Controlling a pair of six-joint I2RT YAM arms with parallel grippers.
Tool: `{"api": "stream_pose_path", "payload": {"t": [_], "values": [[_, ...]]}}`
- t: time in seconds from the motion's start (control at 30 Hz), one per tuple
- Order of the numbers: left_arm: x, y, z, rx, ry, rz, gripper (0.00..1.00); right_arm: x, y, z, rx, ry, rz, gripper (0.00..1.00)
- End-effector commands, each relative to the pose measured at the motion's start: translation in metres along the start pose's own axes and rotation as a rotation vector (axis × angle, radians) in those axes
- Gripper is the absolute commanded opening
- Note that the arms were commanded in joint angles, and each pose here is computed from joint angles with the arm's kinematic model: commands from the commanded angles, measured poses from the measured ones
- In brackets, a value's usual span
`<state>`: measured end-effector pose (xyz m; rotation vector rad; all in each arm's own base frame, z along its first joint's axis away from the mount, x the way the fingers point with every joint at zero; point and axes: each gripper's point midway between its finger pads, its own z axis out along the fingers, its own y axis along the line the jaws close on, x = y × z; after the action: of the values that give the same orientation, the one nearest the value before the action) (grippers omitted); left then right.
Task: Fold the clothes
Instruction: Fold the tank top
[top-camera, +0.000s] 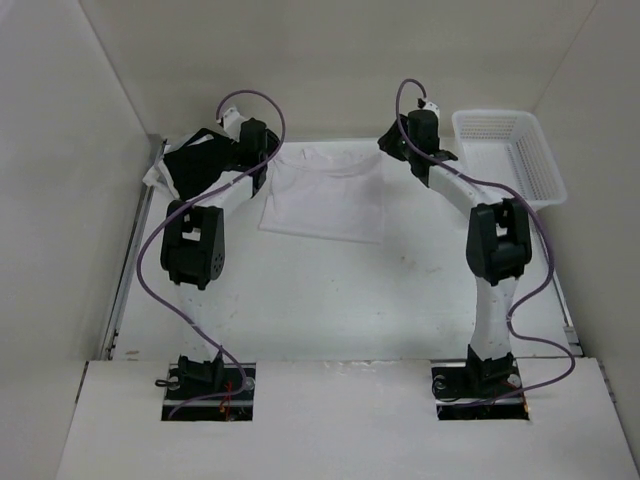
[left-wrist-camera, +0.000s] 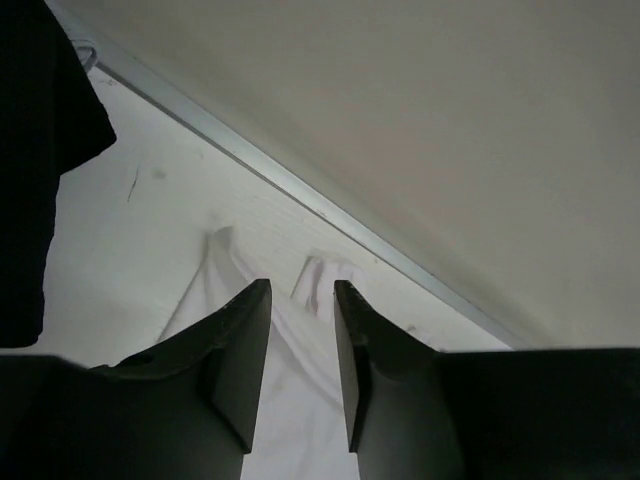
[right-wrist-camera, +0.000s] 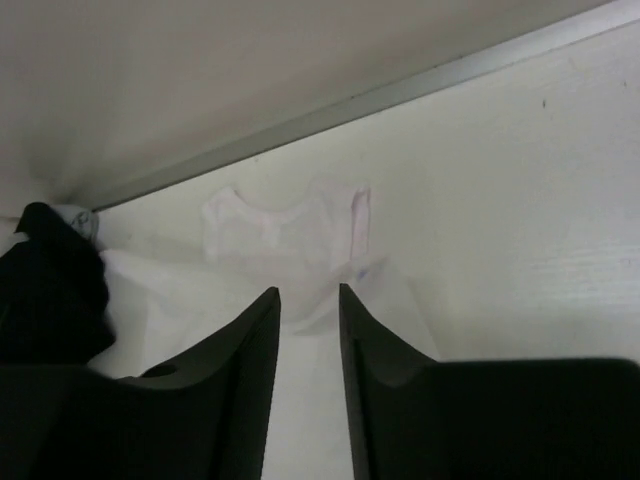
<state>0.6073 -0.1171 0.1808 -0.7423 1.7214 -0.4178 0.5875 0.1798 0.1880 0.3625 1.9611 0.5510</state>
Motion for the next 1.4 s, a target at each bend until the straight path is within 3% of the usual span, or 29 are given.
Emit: {"api": "stream_pose_path", "payload": {"t": [0.0, 0.13, 0.33, 0.47, 0.63, 0.8, 1.0, 1.37], "values": [[-0.031, -0.017, 0.001, 0.057, -0.058, 0.011, 0.33, -0.006, 0.008, 0.017, -0.019, -0.011, 0.036, 0.42], [-0.024, 0.015, -0.04, 0.042, -0.037, -0.005, 0.37, 0.024, -0.008, -0.003, 0.02, 0.028, 0.034, 0.43], [0.051, 0.098, -0.135, -0.007, 0.06, -0.062, 0.31, 0.084, -0.001, -0.084, -0.039, 0.043, 0.009, 0.09], [0.087, 0.135, -0.164, -0.039, 0.159, -0.129, 0.3, 0.128, -0.02, -0.118, -0.028, 0.087, 0.005, 0.03], [0.105, 0.153, -0.164, -0.032, 0.227, -0.177, 0.31, 0.151, -0.038, -0.139, -0.023, 0.104, 0.062, 0.06], [0.105, 0.158, -0.153, -0.03, 0.212, -0.233, 0.37, 0.169, -0.052, -0.142, -0.005, 0.125, 0.094, 0.26], [0.113, 0.167, -0.136, -0.05, 0.226, -0.279, 0.37, 0.176, -0.071, -0.133, 0.033, 0.145, 0.159, 0.42], [0.118, 0.172, -0.135, -0.074, 0.233, -0.282, 0.24, 0.19, -0.07, -0.126, 0.017, 0.196, 0.215, 0.41]]}}
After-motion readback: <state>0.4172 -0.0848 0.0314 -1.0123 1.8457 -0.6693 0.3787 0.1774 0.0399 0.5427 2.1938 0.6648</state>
